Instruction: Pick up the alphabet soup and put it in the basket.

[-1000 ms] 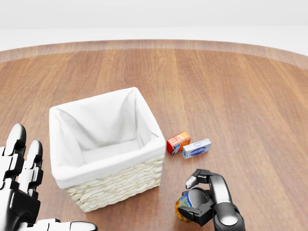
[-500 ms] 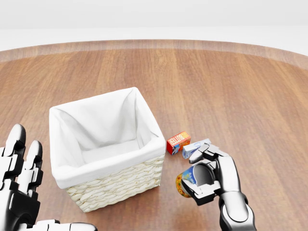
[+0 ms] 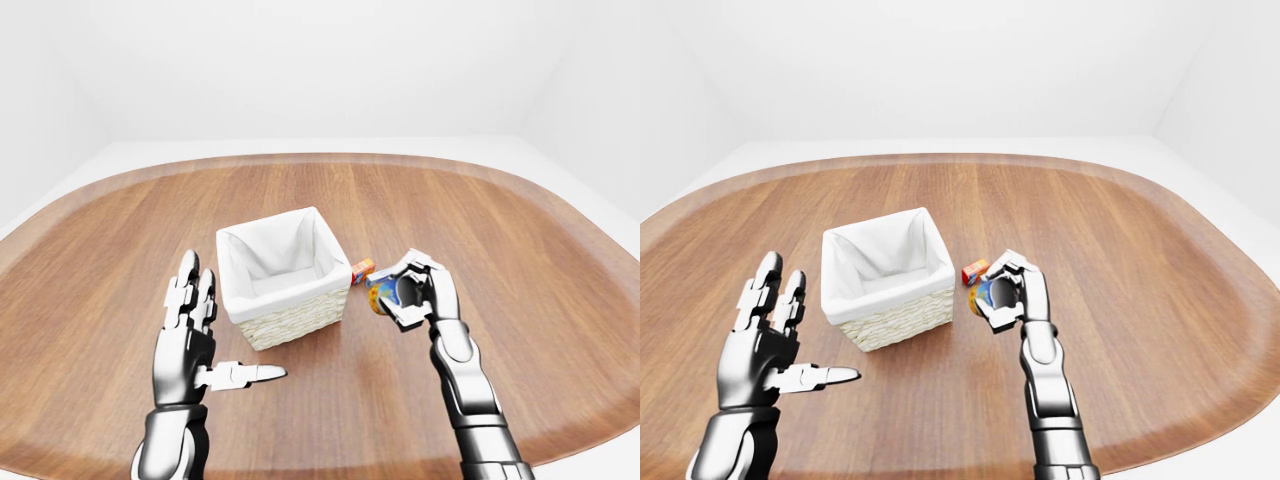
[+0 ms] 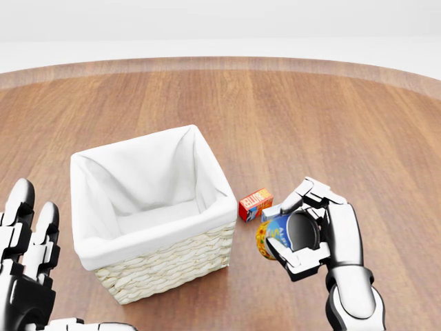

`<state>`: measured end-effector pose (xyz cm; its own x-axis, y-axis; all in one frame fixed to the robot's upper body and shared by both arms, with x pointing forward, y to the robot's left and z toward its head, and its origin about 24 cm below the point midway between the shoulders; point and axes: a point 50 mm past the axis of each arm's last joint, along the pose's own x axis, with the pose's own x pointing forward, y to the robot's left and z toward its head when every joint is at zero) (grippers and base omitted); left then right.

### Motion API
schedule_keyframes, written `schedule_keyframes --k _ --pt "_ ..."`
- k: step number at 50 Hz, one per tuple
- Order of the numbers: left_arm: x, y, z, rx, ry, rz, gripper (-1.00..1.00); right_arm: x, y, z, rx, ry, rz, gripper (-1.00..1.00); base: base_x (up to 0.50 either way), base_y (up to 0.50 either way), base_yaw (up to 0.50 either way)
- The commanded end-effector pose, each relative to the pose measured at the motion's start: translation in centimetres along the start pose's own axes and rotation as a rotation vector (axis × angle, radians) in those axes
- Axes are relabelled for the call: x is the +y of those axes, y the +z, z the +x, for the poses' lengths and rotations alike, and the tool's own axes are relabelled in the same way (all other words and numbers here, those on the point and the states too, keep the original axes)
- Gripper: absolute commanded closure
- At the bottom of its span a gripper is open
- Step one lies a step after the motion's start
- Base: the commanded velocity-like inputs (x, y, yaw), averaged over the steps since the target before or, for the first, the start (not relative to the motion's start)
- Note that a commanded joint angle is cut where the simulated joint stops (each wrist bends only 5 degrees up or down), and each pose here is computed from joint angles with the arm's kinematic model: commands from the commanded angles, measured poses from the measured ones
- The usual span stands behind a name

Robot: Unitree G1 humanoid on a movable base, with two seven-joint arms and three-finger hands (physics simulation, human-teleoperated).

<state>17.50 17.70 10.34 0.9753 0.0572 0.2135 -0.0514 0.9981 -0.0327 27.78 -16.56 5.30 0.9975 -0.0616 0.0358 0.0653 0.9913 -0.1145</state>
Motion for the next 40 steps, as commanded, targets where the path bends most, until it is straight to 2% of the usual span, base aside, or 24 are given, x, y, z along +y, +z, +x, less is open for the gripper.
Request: schedule_keyframes --k 1,19,40 --pt "0.1 0.1 -0.1 -0.003 -0.001 -0.002 -1.00 -0.3 2.3 -0.5 -0.068 -0.009 -0.003 1.00 0.00 0.00 0.00" --pt "0.0 0.1 -0.1 -0.001 -0.003 -0.002 -1.00 0.1 4.7 -0.4 -0.151 -0.004 -0.006 1.00 0.00 0.00 0.00" --pt "0.1 0.2 -0.2 -0.003 -0.008 -0.007 -1.00 1.8 7.9 1.5 -0.264 0.020 -0.002 1.00 0.00 0.00 0.00"
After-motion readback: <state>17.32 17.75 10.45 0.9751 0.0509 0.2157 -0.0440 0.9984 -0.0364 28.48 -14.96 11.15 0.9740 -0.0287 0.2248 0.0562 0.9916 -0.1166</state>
